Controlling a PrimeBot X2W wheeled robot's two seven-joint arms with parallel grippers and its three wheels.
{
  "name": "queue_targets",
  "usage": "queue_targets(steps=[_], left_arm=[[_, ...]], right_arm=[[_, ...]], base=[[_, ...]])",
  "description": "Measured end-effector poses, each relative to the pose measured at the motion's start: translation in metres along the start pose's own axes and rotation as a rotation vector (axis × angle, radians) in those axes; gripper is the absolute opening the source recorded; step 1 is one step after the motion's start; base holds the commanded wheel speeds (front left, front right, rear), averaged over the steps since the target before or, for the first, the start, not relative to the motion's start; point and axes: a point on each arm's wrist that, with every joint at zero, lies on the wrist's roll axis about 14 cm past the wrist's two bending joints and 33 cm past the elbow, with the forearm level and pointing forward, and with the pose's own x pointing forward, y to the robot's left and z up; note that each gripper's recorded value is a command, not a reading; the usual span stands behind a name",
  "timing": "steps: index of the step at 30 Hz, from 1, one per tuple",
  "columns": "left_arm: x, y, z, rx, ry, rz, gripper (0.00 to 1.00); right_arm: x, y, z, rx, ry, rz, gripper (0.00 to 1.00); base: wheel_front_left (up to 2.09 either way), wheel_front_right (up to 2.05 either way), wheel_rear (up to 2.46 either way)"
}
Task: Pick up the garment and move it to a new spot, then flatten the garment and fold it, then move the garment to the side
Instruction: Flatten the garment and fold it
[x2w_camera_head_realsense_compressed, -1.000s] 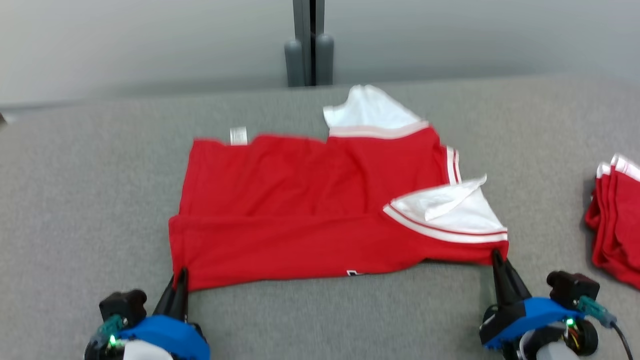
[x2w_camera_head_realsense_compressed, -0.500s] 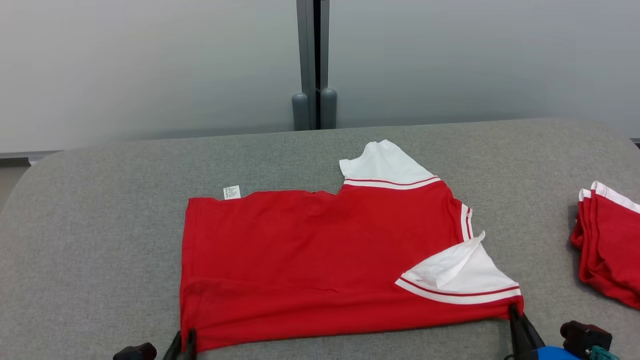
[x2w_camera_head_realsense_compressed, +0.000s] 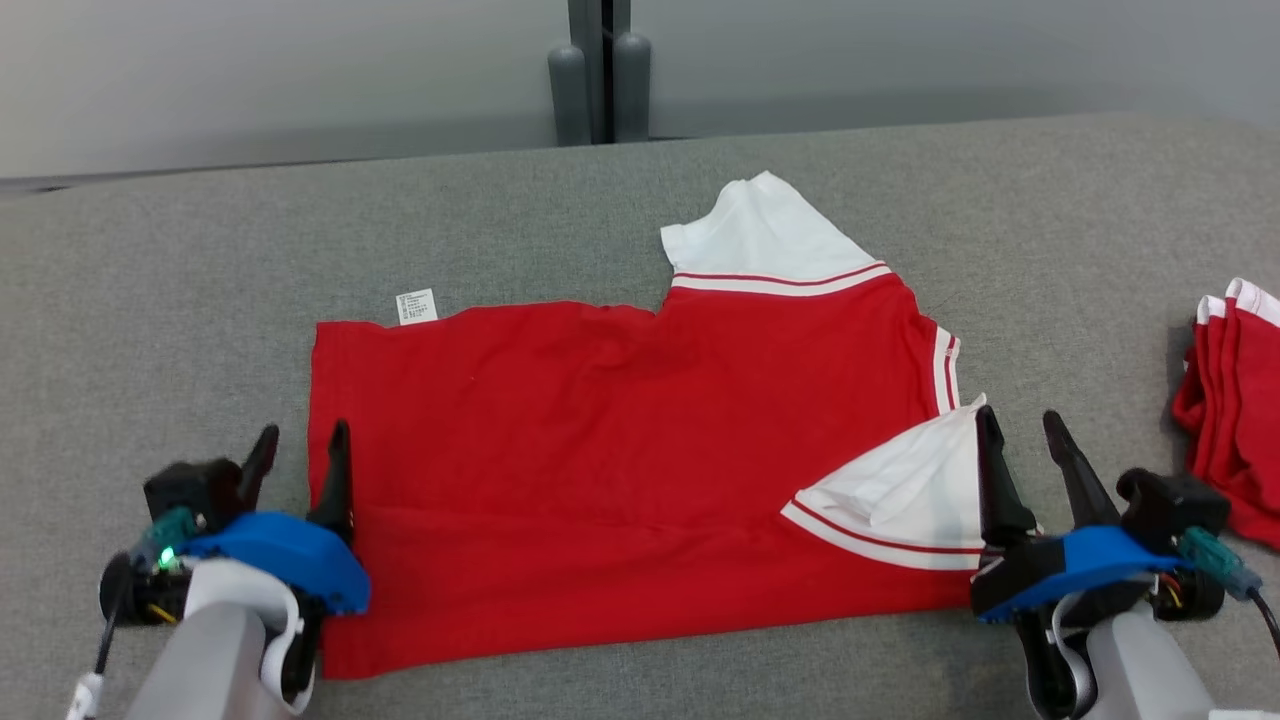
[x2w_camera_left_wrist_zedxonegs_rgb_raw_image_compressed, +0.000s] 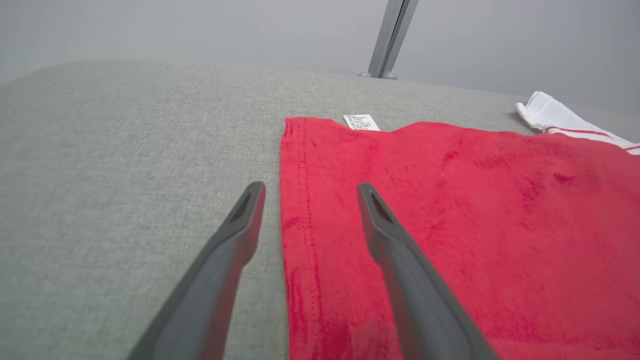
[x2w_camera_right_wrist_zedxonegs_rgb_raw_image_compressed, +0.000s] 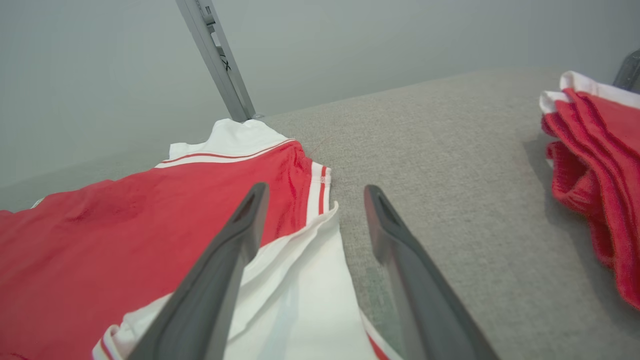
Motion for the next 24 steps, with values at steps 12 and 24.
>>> queue_targets(steps=[12,24], left_arm=[[0.081,0.021,0.013,0.058,0.114,-0.011,1.0],[0.099,0.022,-0.009,0.07,0.185,-0.046,0.08]], right_arm=[[0.054,0.03,-0.012,-0.032,0.023,0.102,1.0],[0.082,0.04,-0.003,-0.076,-0.011,0.139,1.0]], base=[[0.0,0.0,0.0],[0.0,0.0,0.0]])
